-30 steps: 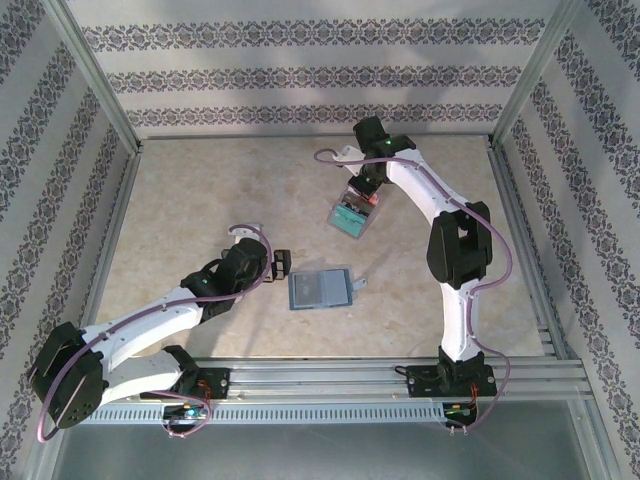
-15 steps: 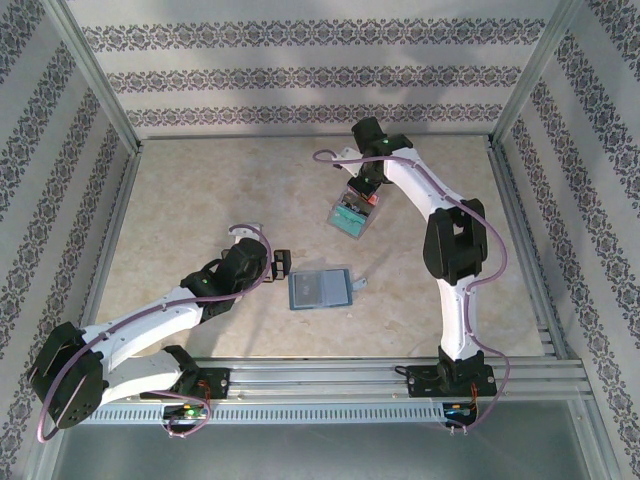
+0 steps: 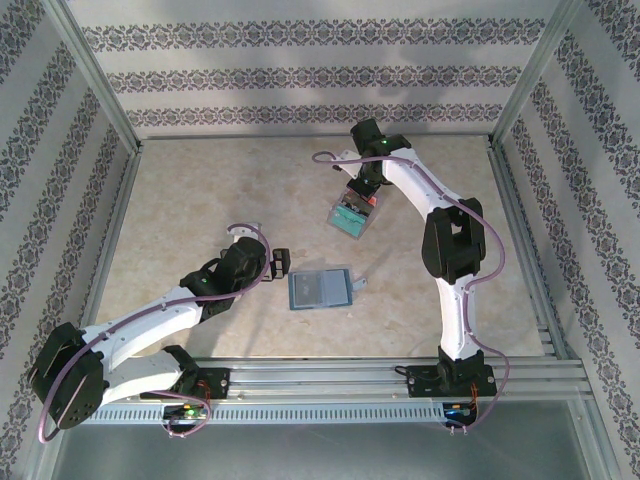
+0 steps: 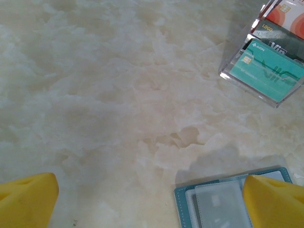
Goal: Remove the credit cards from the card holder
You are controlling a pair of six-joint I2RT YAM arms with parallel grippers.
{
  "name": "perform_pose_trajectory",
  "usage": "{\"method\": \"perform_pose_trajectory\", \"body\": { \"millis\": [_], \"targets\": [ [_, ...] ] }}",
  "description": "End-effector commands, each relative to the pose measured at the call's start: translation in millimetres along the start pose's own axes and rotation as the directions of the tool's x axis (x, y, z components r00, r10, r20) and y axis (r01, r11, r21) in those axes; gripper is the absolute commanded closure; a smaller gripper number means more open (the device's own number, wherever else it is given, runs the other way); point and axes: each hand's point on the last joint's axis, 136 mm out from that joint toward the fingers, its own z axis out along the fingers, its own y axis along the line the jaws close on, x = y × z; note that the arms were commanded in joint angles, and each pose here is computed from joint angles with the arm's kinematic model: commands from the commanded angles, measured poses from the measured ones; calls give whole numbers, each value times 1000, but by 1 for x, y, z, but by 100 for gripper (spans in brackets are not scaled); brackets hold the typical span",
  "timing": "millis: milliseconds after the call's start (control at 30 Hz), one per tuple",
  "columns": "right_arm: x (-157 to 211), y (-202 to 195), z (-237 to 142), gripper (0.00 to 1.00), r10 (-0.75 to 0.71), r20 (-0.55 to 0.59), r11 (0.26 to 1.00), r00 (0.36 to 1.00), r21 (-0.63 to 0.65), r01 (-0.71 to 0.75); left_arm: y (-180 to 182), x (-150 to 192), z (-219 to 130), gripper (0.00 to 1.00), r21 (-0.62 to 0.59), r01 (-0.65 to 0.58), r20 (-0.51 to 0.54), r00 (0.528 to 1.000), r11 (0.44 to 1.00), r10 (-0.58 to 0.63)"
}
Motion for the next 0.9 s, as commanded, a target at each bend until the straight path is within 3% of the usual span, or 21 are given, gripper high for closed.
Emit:
{"method": "perform_pose_trajectory", "body": {
  "millis": [0,333,867],
  "targets": [
    [4,-7,3,100,7,-18,1000,1000,1,-7,7,5,3,1,-18,11,-23,1000,1000,-11],
    [7,-6,11,100,15,-32,1000,999,-7,-16,9,7,4,1,-22,11,-27,1000,1000,-12],
    [4,-4,5,81,39,-14,999,999,-12,-40,10,6,2,1,-18,18,-22,1000,1000,-19]
  ]
}}
